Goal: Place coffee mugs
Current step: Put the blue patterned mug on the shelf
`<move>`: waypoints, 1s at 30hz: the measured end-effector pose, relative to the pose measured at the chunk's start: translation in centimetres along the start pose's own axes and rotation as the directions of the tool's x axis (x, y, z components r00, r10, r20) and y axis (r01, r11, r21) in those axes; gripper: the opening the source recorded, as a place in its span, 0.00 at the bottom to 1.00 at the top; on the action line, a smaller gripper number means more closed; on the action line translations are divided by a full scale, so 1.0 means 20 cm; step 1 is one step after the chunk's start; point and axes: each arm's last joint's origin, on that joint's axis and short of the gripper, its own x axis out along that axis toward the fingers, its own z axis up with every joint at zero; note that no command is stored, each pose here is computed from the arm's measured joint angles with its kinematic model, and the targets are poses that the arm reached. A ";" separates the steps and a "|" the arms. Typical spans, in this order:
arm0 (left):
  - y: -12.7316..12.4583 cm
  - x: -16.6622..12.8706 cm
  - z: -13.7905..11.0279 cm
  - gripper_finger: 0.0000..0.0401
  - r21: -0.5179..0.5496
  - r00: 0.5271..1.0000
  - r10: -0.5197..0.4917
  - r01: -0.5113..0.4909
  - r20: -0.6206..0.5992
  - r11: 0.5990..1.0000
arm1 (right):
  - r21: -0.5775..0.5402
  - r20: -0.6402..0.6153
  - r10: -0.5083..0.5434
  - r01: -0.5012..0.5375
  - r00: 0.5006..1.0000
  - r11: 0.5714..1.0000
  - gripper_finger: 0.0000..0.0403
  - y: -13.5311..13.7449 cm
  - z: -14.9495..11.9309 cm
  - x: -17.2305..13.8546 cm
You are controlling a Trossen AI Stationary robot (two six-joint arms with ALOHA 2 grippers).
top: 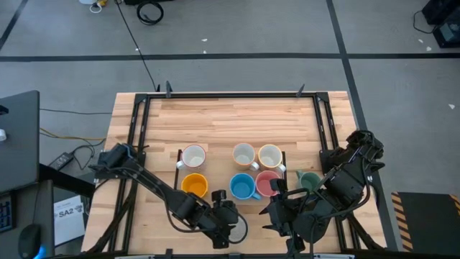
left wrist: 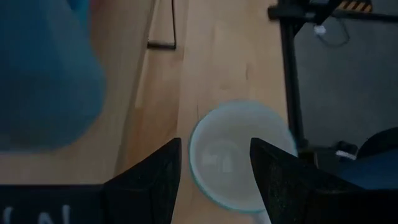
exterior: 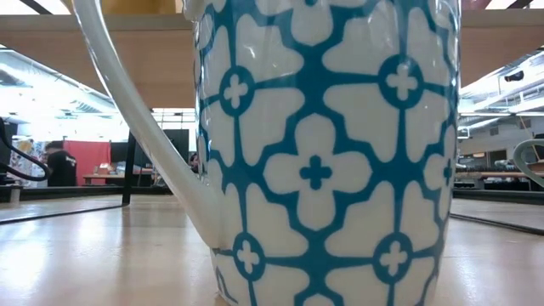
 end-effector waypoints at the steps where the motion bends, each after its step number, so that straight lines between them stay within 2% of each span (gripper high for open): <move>1: 0.00 0.01 -0.01 0.49 0.006 1.000 0.002 -0.002 -0.012 1.000 | 0.000 0.000 0.000 0.000 1.000 1.000 0.41 0.00 0.00 0.00; 30: -0.01 0.15 -0.10 0.49 0.036 0.993 0.042 -0.039 -0.113 0.999 | 0.000 0.000 0.000 0.000 1.000 1.000 0.41 0.00 0.00 0.00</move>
